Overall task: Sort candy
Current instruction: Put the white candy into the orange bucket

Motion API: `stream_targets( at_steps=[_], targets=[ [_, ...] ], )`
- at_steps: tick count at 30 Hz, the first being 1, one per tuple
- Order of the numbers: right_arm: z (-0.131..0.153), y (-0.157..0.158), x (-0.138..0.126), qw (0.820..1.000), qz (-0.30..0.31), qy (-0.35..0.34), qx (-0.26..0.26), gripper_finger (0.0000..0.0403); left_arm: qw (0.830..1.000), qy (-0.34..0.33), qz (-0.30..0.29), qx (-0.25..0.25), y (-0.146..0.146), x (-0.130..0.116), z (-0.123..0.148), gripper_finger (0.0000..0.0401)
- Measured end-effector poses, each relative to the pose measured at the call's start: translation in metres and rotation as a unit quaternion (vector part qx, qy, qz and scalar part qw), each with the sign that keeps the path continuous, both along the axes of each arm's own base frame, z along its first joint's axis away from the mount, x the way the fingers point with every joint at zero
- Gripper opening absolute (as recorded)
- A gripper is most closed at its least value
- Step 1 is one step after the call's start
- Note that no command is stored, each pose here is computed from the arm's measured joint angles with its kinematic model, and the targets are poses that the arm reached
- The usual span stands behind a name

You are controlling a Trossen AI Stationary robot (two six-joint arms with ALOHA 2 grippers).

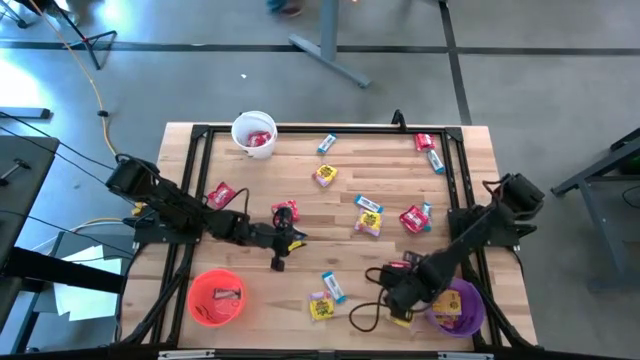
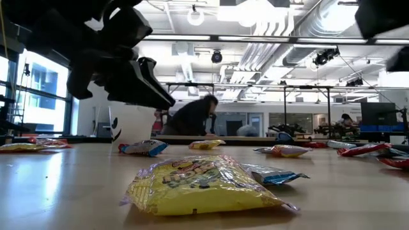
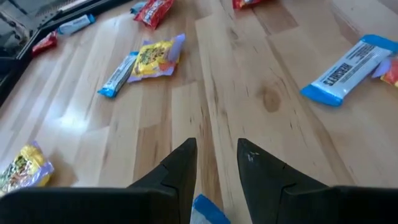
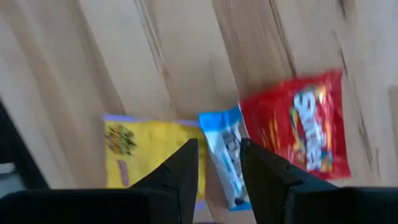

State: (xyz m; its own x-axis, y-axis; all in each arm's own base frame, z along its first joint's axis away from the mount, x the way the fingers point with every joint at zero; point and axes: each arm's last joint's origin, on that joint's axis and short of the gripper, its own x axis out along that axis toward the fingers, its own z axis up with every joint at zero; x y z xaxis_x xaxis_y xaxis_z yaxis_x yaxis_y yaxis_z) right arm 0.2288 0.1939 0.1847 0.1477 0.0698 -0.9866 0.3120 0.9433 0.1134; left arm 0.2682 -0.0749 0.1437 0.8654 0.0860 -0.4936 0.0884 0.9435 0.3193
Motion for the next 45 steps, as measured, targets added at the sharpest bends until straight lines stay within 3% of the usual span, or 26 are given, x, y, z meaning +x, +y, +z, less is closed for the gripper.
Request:
stream_targets(
  at_steps=[9, 16, 22, 28, 31, 40, 45],
  targets=[
    [-0.027, -0.003, -0.007, 0.998, 0.035, 0.043, -0.028, 0.0114, 0.999, 0.03, 0.015, -0.014, 0.001, -0.003, -0.005, 0.0101],
    [-0.035, -0.001, 0.0, 0.998, 0.041, 0.051, -0.009, 0.0109, 0.999, 0.033, 0.017, -0.016, 0.001, -0.004, -0.006, 0.0101],
    [-0.036, -0.003, 0.002, 0.998, 0.039, 0.053, -0.007, 0.0077, 0.999, 0.034, 0.018, -0.018, 0.001, -0.004, -0.006, 0.0101],
    [-0.036, -0.008, 0.005, 0.997, 0.056, 0.055, -0.004, 0.0011, 0.999, 0.03, 0.02, -0.026, 0.001, -0.004, -0.006, 0.0101],
    [-0.036, -0.008, 0.005, 0.997, 0.063, 0.054, -0.006, 0.0008, 0.999, -0.003, 0.022, -0.041, 0.001, -0.004, -0.005, 0.0101],
    [-0.022, -0.013, 0.005, 0.996, 0.071, -0.005, -0.049, 0.0001, 0.995, -0.078, 0.021, -0.066, 0.006, -0.018, -0.012, 0.0101],
    [-0.012, -0.016, 0.01, 0.99, 0.081, -0.072, -0.091, 0.0, 0.993, -0.092, 0.021, -0.075, 0.006, -0.018, -0.01, 0.0101]
  ],
)
